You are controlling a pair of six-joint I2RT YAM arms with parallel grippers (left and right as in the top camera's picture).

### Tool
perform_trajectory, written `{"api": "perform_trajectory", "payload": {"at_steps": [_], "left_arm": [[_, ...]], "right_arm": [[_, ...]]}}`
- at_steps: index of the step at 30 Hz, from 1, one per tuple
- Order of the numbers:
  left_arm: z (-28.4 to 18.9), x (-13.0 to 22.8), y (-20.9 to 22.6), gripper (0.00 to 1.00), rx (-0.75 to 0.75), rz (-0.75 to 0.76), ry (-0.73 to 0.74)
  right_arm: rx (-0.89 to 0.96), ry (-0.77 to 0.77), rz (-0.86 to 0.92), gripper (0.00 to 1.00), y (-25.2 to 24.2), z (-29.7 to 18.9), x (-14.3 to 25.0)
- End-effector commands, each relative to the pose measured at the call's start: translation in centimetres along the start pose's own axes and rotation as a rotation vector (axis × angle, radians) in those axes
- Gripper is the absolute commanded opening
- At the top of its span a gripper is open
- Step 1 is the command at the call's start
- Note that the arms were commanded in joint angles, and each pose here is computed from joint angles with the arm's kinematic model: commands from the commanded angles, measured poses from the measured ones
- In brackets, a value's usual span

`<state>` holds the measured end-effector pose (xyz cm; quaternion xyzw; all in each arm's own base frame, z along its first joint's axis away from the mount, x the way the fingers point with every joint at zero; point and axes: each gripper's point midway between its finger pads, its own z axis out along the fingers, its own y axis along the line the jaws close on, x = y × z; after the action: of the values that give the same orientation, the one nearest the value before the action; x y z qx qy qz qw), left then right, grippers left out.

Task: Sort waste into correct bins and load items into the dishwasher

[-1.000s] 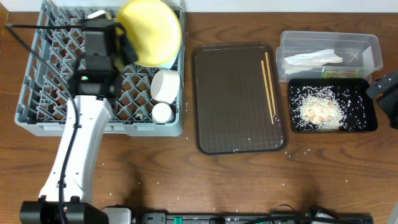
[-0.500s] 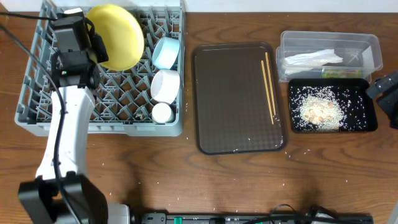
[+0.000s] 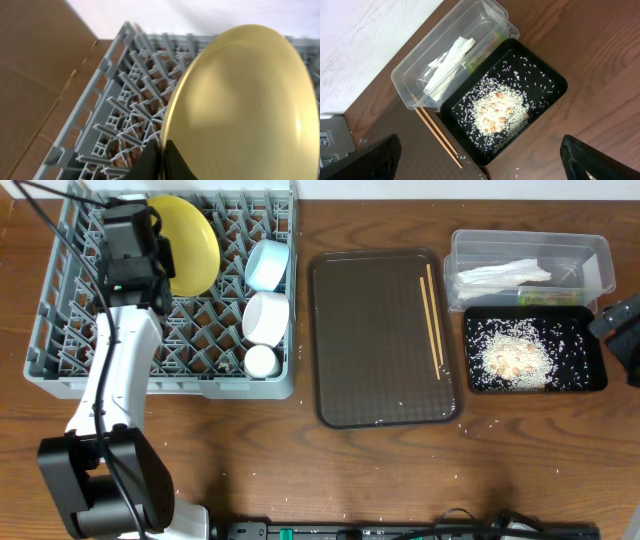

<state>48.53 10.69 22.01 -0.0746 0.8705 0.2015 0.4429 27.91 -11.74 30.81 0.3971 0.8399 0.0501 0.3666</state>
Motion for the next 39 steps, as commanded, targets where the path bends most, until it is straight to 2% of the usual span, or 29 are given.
{"api": "perform_trajectory", "payload": {"at_steps": [1, 9, 20, 33, 39], "left_arm": [[0.0, -0.1, -1.8, 0.07, 0.017, 0.098, -0.006], [1.1, 1.3, -3.5, 0.07, -0.074, 0.174, 0.031], [0.5, 0.4, -4.8, 0.08, -0.074, 0.178, -0.004], [-1.8, -1.0, -0.4, 0.07, -0.292, 0.14, -0.022], [-2.7, -1.6, -0.4, 0.07, -0.295, 0.133, -0.037]], "right_arm": [[0.003, -0.005, 0.018, 0.99, -0.2, -0.1, -0.2], [0.003, -0.005, 0.018, 0.99, -0.2, -0.1, -0.2], [0.004, -0.005, 0.018, 0.99, -0.2, -0.1, -0.2], [0.004, -0.004, 0.018, 0.99, -0.2, -0.1, -0.2], [0.003, -0.005, 0.018, 0.99, -0.2, -0.1, -0.2]]}}
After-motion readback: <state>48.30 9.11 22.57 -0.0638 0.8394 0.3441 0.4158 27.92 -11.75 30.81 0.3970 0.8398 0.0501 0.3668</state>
